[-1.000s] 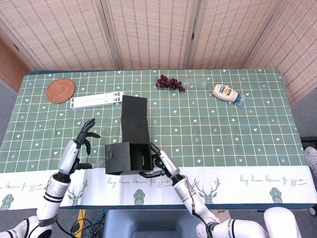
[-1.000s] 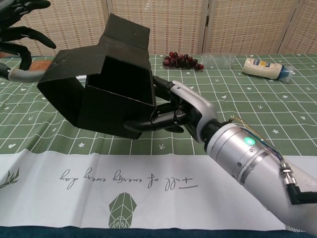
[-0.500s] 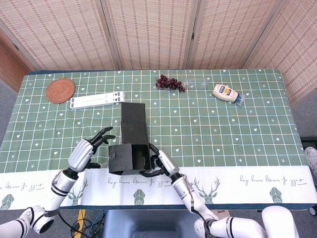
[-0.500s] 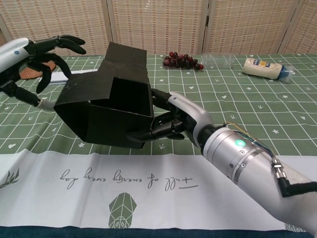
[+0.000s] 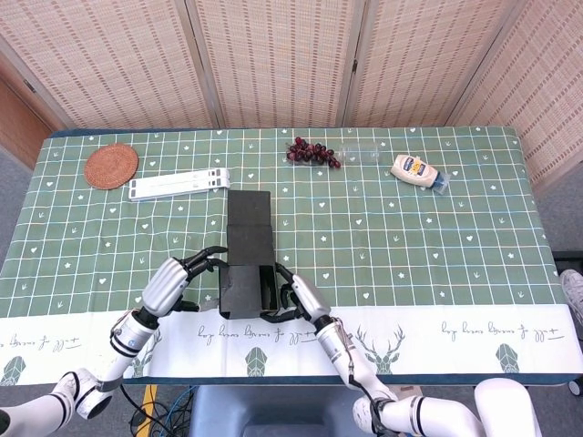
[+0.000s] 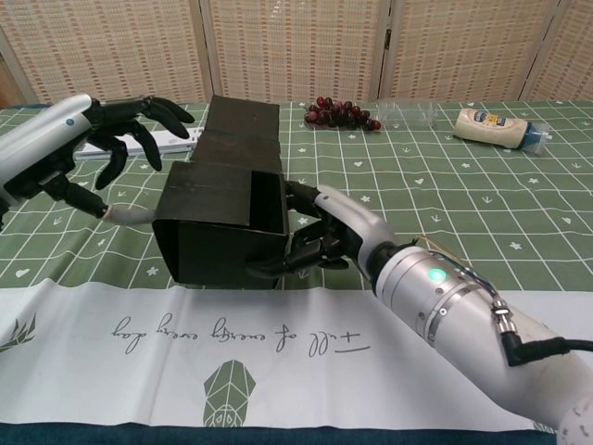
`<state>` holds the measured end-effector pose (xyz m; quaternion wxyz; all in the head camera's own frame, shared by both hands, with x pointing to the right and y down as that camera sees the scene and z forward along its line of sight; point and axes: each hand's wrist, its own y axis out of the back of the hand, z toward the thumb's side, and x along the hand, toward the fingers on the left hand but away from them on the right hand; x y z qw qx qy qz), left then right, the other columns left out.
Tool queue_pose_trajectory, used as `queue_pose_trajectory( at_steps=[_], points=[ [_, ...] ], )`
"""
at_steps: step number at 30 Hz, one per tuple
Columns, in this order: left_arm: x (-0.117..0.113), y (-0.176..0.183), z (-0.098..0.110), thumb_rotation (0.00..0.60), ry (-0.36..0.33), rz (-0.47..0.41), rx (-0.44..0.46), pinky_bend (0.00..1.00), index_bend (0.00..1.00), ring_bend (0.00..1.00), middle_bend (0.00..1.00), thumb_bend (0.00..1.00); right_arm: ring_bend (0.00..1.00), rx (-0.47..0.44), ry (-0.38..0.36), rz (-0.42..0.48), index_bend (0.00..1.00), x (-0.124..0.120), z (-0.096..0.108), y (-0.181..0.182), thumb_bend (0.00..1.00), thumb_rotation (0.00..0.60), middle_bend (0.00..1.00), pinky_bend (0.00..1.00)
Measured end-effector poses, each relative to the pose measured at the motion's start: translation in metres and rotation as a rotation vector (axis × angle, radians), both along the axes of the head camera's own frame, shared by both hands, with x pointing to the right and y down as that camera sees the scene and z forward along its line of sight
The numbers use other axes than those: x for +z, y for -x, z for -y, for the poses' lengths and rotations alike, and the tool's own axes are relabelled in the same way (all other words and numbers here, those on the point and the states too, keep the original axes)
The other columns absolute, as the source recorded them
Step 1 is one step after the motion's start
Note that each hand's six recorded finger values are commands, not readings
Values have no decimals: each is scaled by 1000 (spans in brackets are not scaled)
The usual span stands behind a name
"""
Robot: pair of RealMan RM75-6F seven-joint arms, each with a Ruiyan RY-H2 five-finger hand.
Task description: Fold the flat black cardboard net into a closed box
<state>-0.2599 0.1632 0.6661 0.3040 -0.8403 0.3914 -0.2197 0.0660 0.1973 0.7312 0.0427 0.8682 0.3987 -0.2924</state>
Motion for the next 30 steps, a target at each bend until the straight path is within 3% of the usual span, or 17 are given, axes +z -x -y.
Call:
queue_pose_trajectory(
  at_steps=[10,15,30],
  points=[
    [16,-2,-4,600,-57,62,70,775,427,463,299,103,732,-25,2,-48,217,11,-3,1,507,600,388,1000],
    [23,-3,-7,600,-107,104,115,778,466,537,332,103,732,-34,4,-62,217,15,-4,3,508,600,388,1000],
    [31,-8,-15,600,-157,152,195,789,473,572,356,103,732,-48,9,-75,217,20,-7,4,515,600,388,1000]
  ],
)
